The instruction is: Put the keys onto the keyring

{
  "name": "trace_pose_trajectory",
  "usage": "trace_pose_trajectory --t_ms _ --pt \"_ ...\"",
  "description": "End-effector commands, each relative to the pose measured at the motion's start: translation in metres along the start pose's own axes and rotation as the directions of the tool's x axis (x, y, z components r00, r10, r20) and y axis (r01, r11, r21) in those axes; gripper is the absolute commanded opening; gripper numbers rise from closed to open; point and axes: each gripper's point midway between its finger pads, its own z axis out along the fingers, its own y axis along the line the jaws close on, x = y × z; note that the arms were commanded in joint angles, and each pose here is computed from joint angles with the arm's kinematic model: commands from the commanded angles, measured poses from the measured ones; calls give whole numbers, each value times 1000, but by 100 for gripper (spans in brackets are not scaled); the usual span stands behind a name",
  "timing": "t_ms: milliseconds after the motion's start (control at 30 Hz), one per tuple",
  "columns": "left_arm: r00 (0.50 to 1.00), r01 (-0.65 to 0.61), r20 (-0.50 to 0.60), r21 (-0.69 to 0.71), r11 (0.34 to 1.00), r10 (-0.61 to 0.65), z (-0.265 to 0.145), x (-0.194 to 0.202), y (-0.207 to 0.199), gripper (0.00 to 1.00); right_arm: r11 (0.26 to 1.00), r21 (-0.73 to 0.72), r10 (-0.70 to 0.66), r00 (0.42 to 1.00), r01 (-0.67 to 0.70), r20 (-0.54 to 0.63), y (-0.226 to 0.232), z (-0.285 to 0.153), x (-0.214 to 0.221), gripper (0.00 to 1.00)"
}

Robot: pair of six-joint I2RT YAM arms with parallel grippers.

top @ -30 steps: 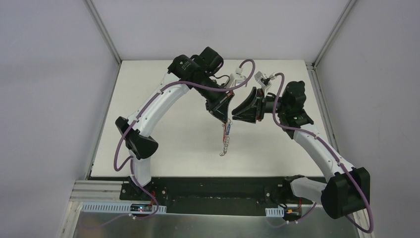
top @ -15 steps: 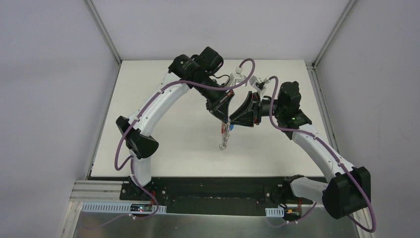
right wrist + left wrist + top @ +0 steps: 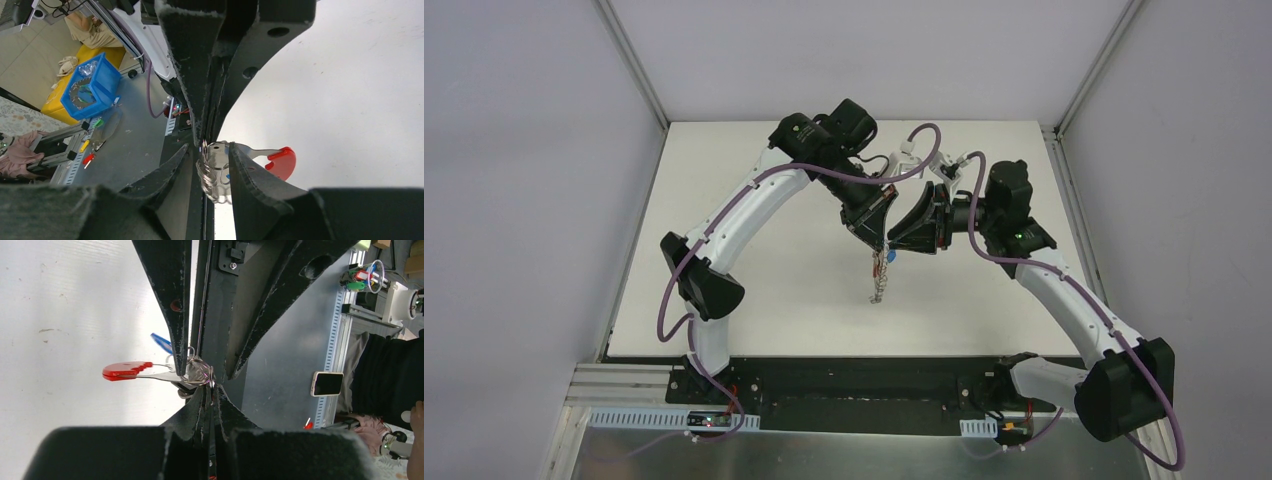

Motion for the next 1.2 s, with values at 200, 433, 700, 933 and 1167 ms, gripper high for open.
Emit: trace_pose_trajectory --t_ms 200,433,700,933,1167 --pt "999 -39 22 31 999 39 -3 -3 -12 0 994 -20 -104 994 105 14 13 -2 -21 34" --pt "999 -37 25 27 999 36 -2 -5 -10 0 995 -49 -89 996 89 5 14 2 -17 28" --pt "999 -36 29 23 999 36 0 -7 -7 0 995 -68 -72 997 72 -4 14 7 -11 21" --pt "999 -43 30 20 999 42 0 -7 -6 0 995 -74 -71 997 71 -5 15 7 -12 0" --pt "982 -124 146 19 992 120 -17 -15 -8 11 999 -36 -30 998 32 58 13 2 -35 0"
